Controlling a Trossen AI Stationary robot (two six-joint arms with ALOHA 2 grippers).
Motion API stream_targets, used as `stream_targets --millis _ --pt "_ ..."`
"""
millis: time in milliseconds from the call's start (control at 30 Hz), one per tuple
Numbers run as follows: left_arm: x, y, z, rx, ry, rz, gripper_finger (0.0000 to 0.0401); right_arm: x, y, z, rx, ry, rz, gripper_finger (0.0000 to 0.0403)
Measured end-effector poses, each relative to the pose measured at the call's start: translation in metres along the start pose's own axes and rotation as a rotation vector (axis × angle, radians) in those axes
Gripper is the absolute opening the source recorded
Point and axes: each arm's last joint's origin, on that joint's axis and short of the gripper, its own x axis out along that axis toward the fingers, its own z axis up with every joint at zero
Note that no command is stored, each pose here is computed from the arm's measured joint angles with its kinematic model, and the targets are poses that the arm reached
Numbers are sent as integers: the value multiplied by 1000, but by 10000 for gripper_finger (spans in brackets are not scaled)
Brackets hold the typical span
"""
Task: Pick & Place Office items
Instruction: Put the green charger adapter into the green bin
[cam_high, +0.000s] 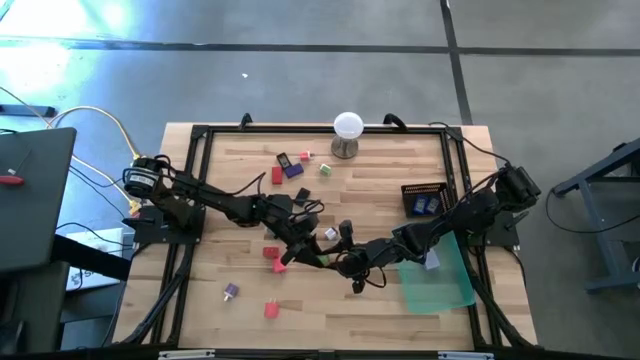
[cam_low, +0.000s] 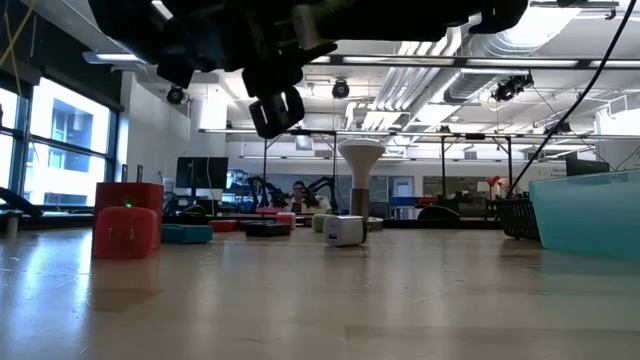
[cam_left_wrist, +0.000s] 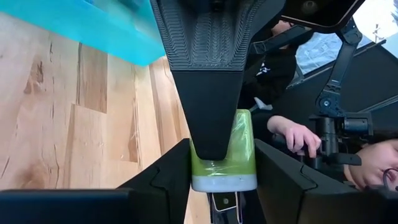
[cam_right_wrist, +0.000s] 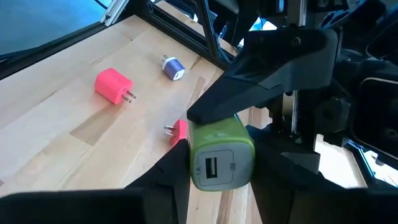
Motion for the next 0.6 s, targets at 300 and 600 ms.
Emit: stream_targets --millis 300,600 --pt "0 0 1 7 -14 4 169 0 2 -2 1 10 23 124" --pt "0 0 1 49 -21 14 170 0 2 -2 17 12 15 120"
